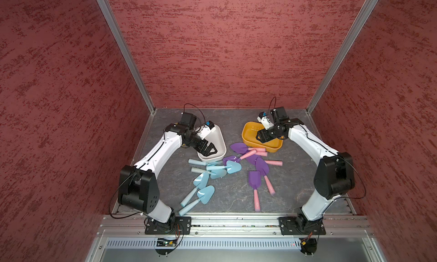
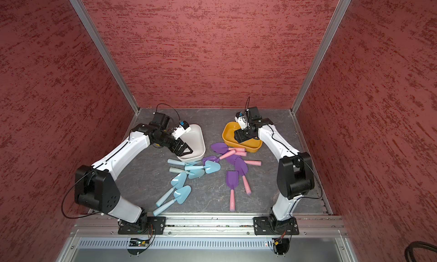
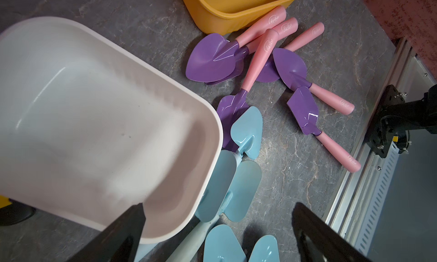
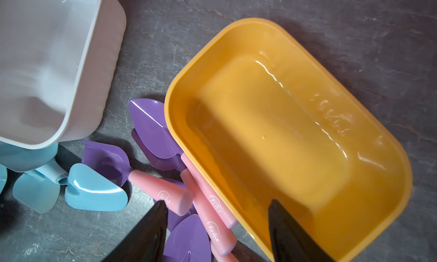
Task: Sort the small shovels by color and place them into the storage box
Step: Adjust the storage box at the center of the board, then pick up the shovel from the center of the board.
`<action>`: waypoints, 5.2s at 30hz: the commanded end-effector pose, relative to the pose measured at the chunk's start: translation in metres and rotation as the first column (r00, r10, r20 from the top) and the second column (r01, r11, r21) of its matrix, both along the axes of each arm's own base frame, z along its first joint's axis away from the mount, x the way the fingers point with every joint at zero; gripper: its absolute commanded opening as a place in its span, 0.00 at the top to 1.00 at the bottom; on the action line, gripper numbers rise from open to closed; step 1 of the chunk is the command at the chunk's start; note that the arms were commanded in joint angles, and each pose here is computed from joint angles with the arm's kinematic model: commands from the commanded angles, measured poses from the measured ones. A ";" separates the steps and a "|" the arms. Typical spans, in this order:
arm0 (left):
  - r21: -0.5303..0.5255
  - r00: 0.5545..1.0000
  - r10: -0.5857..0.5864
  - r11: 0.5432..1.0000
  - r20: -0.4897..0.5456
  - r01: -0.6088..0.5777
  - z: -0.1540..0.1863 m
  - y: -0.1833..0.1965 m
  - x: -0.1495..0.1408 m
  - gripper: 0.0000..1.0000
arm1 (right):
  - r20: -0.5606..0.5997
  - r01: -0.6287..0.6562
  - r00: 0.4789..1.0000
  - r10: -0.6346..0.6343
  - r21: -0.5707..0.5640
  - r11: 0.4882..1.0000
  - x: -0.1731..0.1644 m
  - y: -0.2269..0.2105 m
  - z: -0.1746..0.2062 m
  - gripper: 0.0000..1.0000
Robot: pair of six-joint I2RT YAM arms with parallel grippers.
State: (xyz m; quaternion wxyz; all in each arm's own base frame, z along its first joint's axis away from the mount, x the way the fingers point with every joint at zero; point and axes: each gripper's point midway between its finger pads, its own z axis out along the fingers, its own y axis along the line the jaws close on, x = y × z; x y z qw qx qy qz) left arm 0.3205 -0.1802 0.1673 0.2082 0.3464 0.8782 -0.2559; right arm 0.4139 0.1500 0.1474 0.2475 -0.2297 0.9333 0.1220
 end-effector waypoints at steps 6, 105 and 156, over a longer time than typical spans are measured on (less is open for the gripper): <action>-0.029 1.000 0.025 0.999 -0.006 -0.025 -0.012 0.000 -0.008 0.00 | -0.116 -0.044 0.992 0.044 -0.002 0.999 0.011 0.018 -0.036 0.39; -0.268 0.962 -0.265 0.933 -0.062 0.240 -0.005 -0.059 -0.096 0.00 | -0.435 0.405 0.787 -0.436 -0.168 0.899 -0.275 0.057 -0.098 0.67; -0.269 0.968 -0.241 0.939 -0.071 0.215 -0.001 -0.062 -0.086 0.00 | -0.328 0.362 0.862 -0.387 -0.138 0.922 -0.259 0.035 -0.037 1.00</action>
